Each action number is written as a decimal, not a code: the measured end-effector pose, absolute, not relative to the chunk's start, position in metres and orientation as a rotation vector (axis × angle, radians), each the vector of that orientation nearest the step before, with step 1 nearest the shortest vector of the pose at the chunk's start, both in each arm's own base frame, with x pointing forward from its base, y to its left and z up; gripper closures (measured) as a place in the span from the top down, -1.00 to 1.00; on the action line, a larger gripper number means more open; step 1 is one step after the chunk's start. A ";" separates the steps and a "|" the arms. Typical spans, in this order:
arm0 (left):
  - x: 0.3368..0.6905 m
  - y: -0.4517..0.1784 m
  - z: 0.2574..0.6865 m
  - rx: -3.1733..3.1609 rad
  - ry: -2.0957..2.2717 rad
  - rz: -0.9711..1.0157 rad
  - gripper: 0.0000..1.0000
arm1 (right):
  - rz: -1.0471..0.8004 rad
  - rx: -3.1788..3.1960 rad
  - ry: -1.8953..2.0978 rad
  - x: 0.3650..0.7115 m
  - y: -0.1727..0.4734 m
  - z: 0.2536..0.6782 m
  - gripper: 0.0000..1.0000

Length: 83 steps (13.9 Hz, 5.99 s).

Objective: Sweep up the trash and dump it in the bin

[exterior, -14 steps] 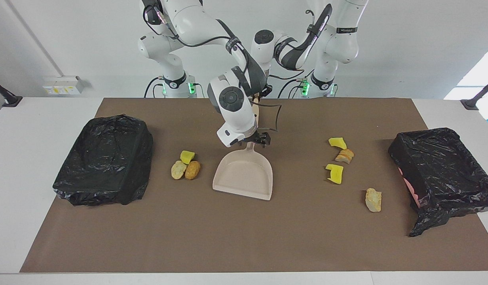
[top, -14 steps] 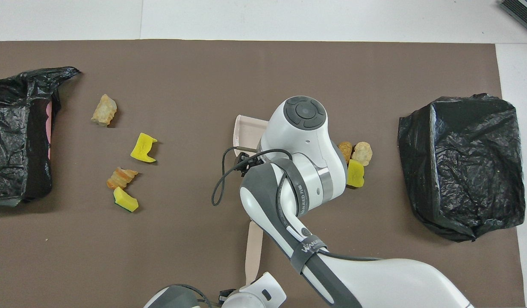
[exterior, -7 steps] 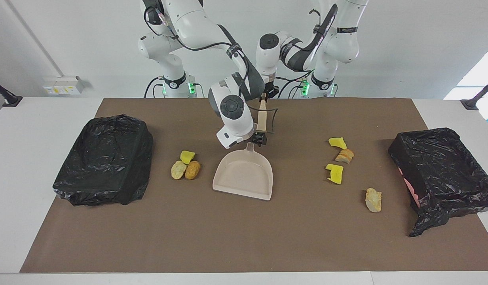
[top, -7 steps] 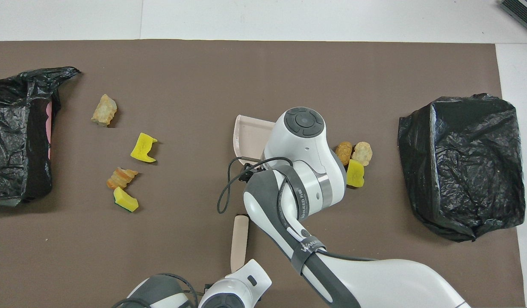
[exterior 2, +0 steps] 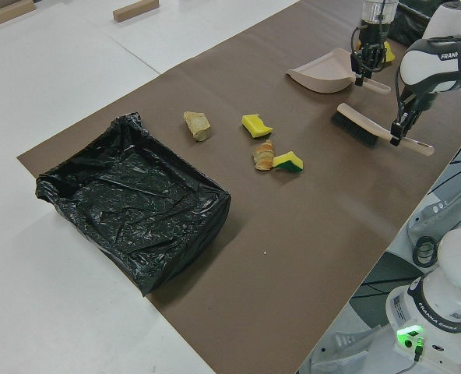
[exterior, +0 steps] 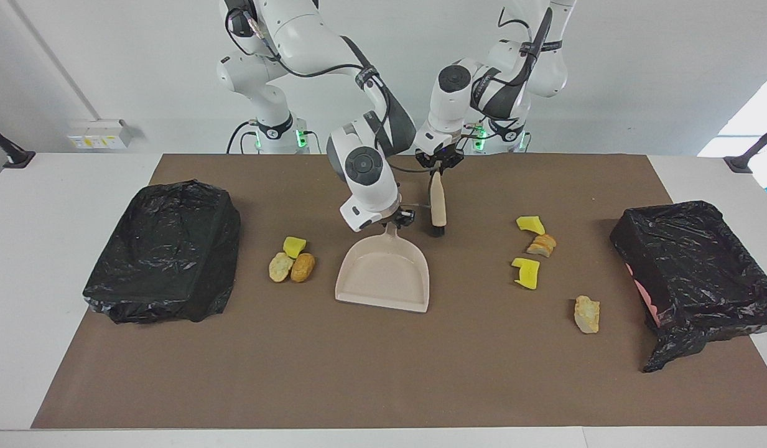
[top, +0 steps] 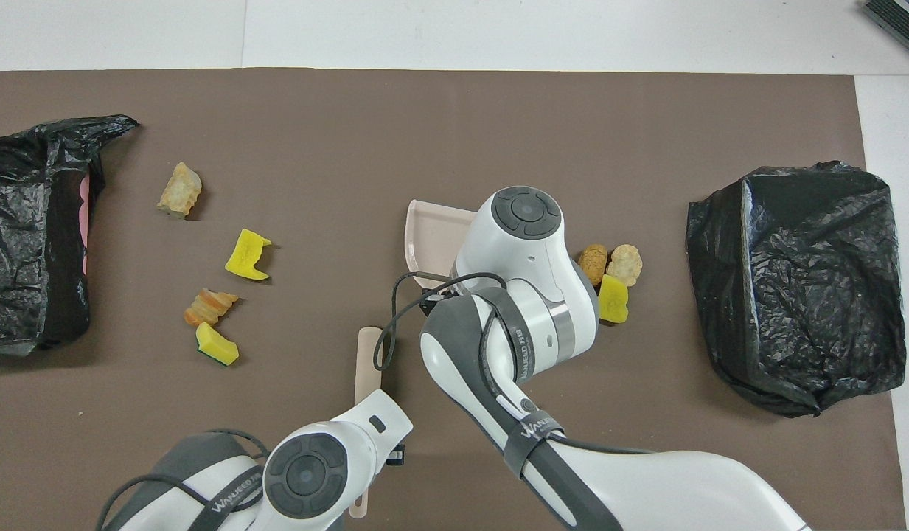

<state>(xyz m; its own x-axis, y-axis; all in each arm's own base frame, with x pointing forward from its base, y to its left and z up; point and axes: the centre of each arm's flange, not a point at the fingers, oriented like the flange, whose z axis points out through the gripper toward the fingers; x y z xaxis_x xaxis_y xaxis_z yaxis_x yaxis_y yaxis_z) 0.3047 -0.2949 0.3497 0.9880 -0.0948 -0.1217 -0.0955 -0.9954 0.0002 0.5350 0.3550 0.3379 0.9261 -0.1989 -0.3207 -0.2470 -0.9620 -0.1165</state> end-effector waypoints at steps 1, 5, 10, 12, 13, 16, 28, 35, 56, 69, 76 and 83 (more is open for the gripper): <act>0.318 -0.283 0.352 -3.135 0.145 0.185 -0.49 | 0.467 -2.925 0.346 0.535 0.355 0.338 -0.37; 0.380 -0.236 0.374 -3.168 0.115 0.157 -0.49 | 0.485 -2.926 0.193 0.535 0.350 0.340 -0.37; 0.490 -0.216 0.419 -3.142 0.000 0.117 -0.49 | 0.382 -2.877 -0.215 0.549 0.316 0.379 -0.37; 0.529 -0.190 0.418 -3.119 -0.013 0.091 -0.49 | 0.379 -2.866 -0.419 0.552 0.290 0.397 -0.37; 0.544 -0.172 0.416 -3.116 0.002 0.087 -0.49 | 0.392 -2.865 -0.532 0.550 0.283 0.402 -0.37; 0.574 -0.105 0.415 -3.112 0.083 0.080 -0.49 | 0.431 -2.854 -0.951 0.539 0.278 0.406 -0.37; 0.603 0.045 0.353 -3.113 0.344 0.109 -0.49 | 0.542 -2.660 -1.689 0.517 0.324 0.349 -0.37; 0.572 -0.055 0.342 -3.115 0.558 0.231 -0.49 | 0.537 -2.661 -1.701 0.510 0.335 0.349 -0.37; 0.467 -0.236 0.429 -3.360 -0.044 0.615 -0.49 | 0.575 -2.850 -1.697 0.488 0.357 0.352 -0.37; 0.443 -0.112 0.395 -2.710 -0.893 0.523 -0.49 | 0.626 -2.698 -1.770 0.483 0.356 0.348 -0.37; 0.430 -0.102 0.347 -3.008 -0.370 0.478 -0.49 | 0.643 -2.648 -1.773 0.482 0.351 0.343 -0.37; 0.445 -0.161 0.341 -3.269 0.046 0.459 -0.49 | 0.642 -2.678 -1.740 0.480 0.353 0.343 -0.37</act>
